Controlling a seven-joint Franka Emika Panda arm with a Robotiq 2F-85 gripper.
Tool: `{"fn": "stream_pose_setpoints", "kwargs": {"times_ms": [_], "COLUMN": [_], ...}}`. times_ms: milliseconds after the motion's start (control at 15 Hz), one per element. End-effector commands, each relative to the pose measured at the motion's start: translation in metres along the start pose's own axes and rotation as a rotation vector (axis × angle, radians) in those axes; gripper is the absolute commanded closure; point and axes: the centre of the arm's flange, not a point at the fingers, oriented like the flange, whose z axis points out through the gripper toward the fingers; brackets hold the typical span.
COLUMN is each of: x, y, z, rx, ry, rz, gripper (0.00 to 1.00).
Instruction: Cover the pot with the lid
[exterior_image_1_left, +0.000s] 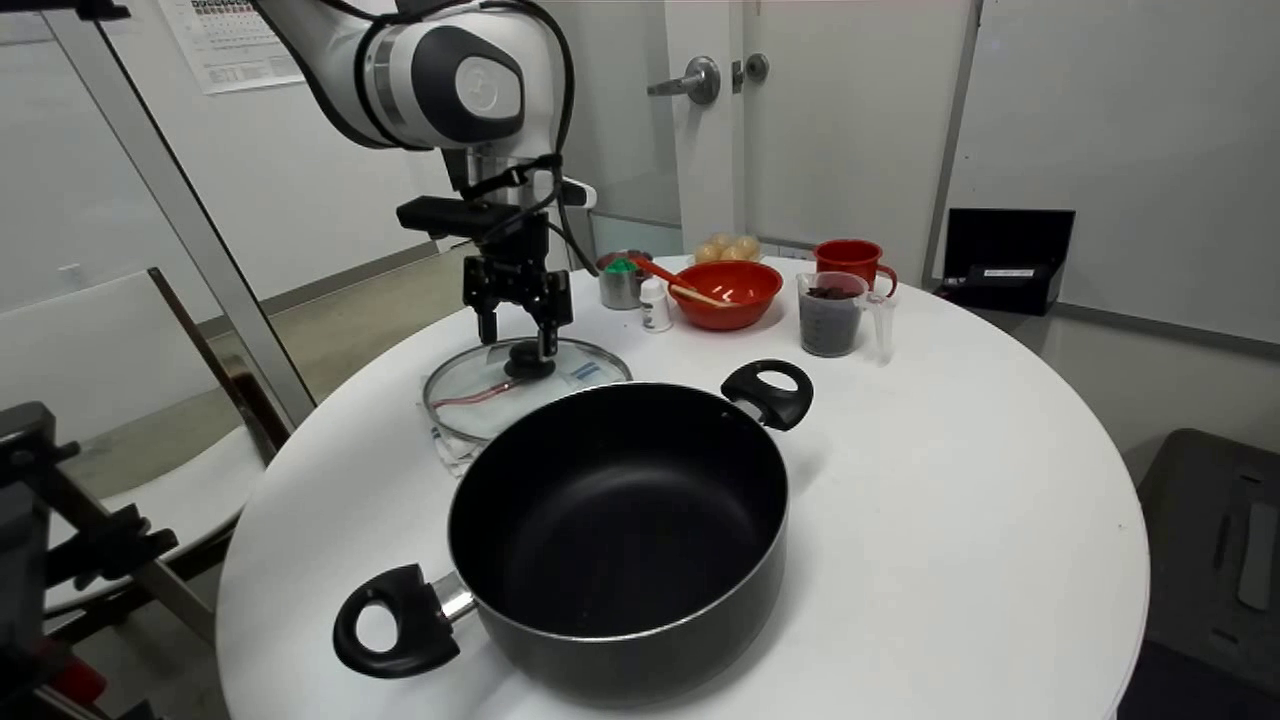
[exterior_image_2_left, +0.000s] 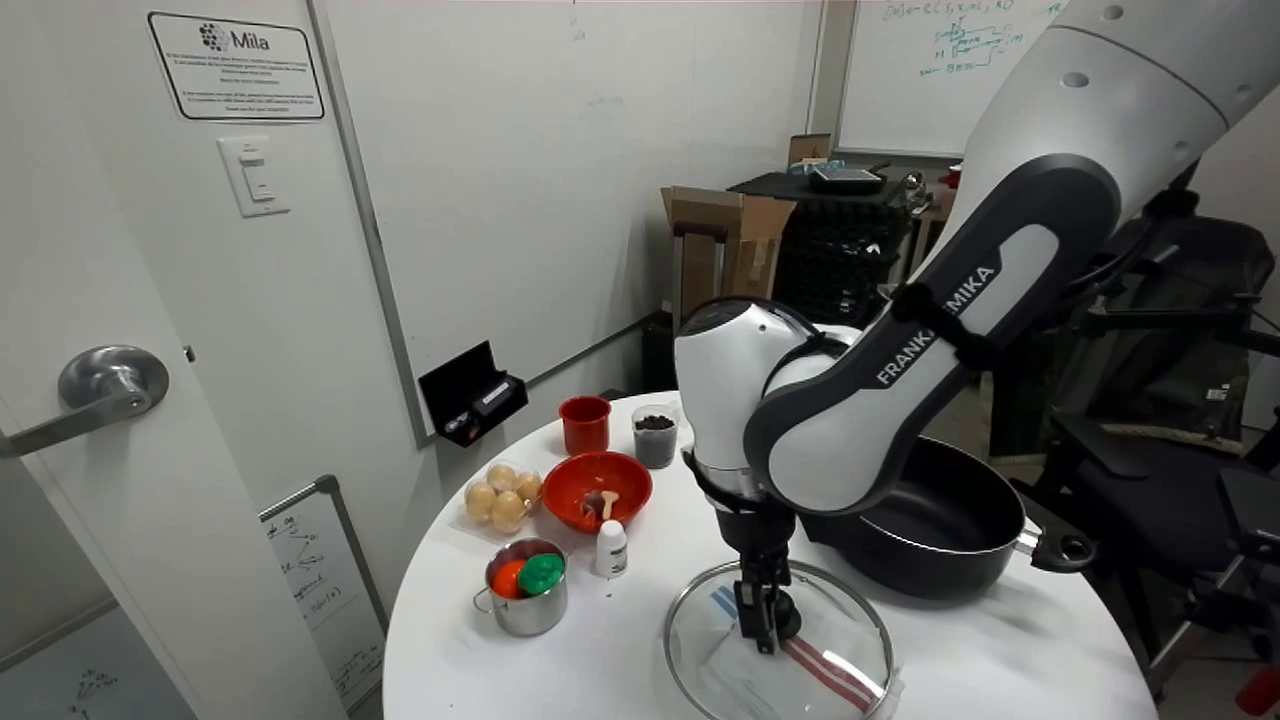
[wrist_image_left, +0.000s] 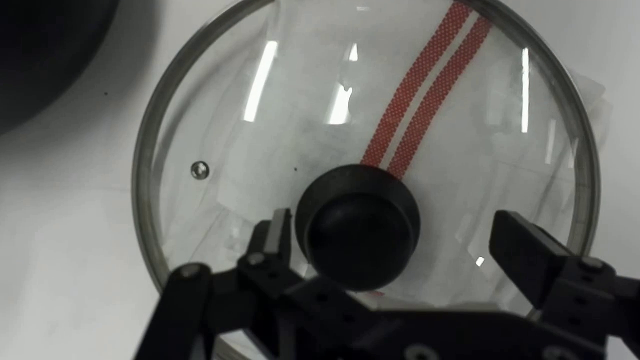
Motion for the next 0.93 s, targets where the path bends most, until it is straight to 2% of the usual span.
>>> {"fn": "stream_pose_setpoints", "kwargs": {"times_ms": [0,200,267,400,667,867], "x": [0.0143,0.0154,0.0157,0.0165,0.0190,0.0203], "y": [0.0017,0.0029,0.0031,0.0032,0.0067,0.0068], "z": [0.0089,0.0125,0.0130,0.0134,0.0086,0.0037], "rx": [0.004,0.004,0.004,0.003,-0.003,-0.002], "ry": [0.009,0.010,0.010,0.012,0.023,0.034], "rz": [0.031,0.038,0.041,0.048,0.057,0.061], "gripper": [0.00,0.00,0.25,0.32,0.64,0.74]}}
